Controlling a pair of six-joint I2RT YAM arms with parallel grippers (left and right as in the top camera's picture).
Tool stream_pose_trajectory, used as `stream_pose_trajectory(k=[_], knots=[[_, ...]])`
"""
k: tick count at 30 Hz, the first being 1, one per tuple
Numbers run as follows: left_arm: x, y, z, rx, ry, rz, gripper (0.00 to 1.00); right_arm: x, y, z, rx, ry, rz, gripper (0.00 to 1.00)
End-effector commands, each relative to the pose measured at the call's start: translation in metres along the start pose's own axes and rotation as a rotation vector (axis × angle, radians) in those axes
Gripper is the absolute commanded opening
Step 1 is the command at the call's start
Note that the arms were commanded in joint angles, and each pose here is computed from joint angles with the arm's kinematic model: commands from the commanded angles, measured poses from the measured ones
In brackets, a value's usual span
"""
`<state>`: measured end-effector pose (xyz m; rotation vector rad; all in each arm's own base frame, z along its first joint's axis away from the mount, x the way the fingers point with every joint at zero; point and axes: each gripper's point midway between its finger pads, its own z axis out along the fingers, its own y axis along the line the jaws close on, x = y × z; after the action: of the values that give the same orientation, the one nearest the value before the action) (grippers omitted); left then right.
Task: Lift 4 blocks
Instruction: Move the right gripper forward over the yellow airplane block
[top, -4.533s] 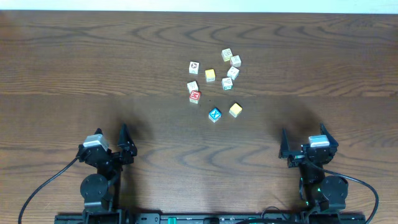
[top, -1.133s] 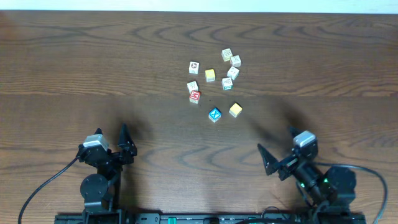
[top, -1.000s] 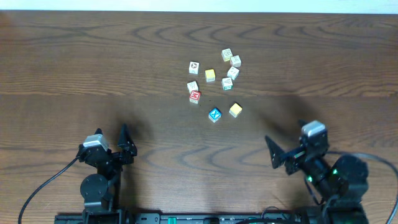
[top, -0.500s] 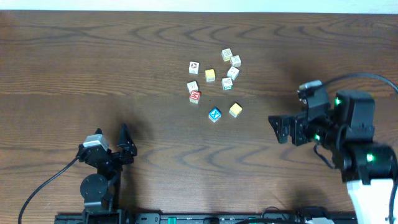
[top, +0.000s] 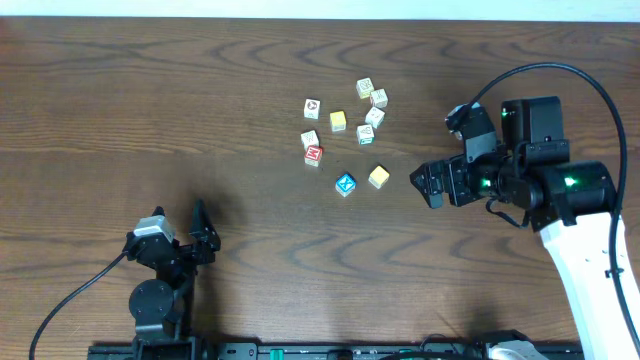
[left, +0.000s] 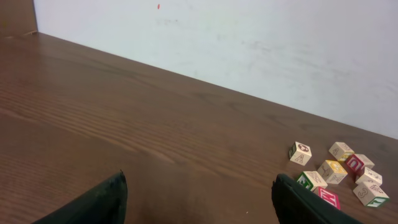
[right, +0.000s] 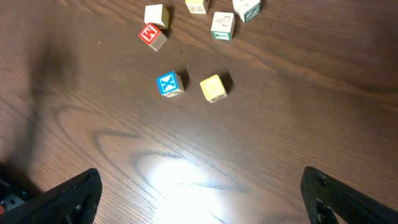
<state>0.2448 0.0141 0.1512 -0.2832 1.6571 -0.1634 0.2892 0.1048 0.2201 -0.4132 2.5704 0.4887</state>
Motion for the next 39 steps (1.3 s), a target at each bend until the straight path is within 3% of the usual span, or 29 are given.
stream_pose_trajectory(k=[1,5,10,15,18,22,26,35,39], knots=[[0.014,0.009,0.000,-0.043,0.045,0.010,0.75,-0.009,0.013,0.003,-0.071,-0.026,-0.054,0.99],[0.014,0.009,0.000,-0.043,0.045,0.010,0.75,-0.021,0.012,0.011,-0.078,-0.057,-0.089,0.99],[0.014,0.009,0.000,-0.043,0.045,0.010,0.75,-0.016,-0.013,0.042,0.047,0.033,-0.044,0.99],[0.014,0.009,0.000,-0.043,0.045,0.010,0.75,-0.013,-0.011,0.082,0.026,0.109,-0.061,0.99],[0.014,0.009,0.000,-0.043,0.045,0.010,0.75,-0.012,-0.003,0.116,-0.001,0.144,-0.146,0.89],[0.014,0.009,0.000,-0.043,0.045,0.010,0.75,-0.009,-0.004,0.147,0.015,0.179,-0.183,0.93],[0.014,0.009,0.000,-0.043,0.045,0.010,0.75,-0.001,-0.007,0.173,0.014,0.216,-0.185,0.88],[0.014,0.009,0.000,-0.043,0.045,0.010,0.75,0.018,-0.017,0.203,0.003,0.293,-0.231,0.90],[0.014,0.009,0.000,-0.043,0.045,0.010,0.75,0.023,-0.019,0.207,-0.003,0.314,-0.253,0.85]])
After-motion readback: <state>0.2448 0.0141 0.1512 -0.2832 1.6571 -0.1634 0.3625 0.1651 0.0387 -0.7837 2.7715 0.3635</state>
